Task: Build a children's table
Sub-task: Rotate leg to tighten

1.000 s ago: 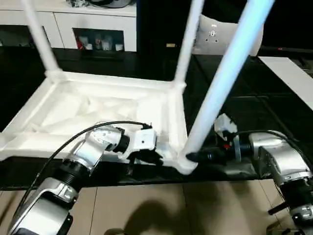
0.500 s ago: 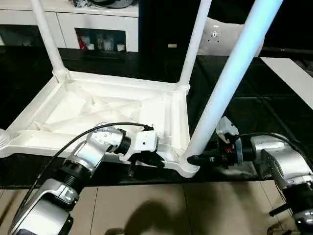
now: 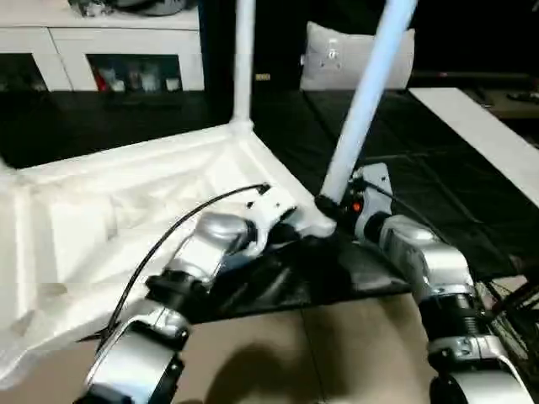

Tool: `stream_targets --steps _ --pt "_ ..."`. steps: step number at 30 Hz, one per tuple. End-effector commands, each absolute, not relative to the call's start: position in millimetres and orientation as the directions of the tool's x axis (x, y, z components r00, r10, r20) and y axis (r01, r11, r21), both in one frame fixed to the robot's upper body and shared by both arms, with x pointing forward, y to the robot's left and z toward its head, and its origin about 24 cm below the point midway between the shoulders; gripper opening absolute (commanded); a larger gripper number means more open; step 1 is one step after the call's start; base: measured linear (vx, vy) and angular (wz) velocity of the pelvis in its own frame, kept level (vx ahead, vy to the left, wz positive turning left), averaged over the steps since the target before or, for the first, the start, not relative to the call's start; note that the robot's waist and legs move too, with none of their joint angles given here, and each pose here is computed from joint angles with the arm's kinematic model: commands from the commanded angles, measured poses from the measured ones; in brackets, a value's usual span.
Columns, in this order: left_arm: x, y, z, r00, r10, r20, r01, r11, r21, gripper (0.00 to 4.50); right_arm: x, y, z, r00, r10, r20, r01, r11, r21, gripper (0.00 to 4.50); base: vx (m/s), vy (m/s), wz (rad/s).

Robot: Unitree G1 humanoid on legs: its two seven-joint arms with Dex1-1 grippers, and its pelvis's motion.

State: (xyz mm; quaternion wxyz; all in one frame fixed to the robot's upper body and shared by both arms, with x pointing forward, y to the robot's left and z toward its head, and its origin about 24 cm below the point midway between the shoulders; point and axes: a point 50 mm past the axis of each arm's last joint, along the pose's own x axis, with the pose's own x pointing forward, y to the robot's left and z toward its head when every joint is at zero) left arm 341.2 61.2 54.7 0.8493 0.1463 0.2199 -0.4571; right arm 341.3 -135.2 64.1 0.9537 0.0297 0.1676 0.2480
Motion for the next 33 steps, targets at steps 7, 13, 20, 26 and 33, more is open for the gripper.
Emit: stream_targets --steps 7,13,20,26,33 --pt "342.0 57.8 69.8 0.468 -0.772 -0.430 0.879 0.455 0.139 0.00 333.0 -135.3 65.8 0.770 0.578 -0.270 -0.566 0.814 0.130 3.36 0.000 0.000 0.00" --pt "335.6 73.4 63.5 0.371 -0.786 -0.495 0.928 0.330 0.170 0.00 323.6 -163.9 70.6 0.704 0.665 -0.251 -0.660 0.742 0.117 3.81 0.000 0.000 0.00" --pt "319.6 88.2 63.5 0.172 -0.833 -0.525 0.978 0.081 0.191 0.00 305.1 -178.4 75.3 0.486 0.807 -0.335 -0.843 0.534 0.062 4.41 0.000 0.000 0.00" --pt "305.0 98.3 60.9 -0.004 -0.804 -0.595 0.982 -0.116 0.149 0.00 291.8 -176.8 78.6 0.261 0.900 -0.348 -0.943 0.314 0.106 4.15 0.000 0.000 0.00" --pt "297.6 105.5 61.5 -0.098 -0.776 -0.624 0.966 -0.224 0.127 0.00 285.3 -172.5 77.0 0.115 0.922 -0.370 -0.972 0.181 0.150 3.53 0.000 0.000 0.00"
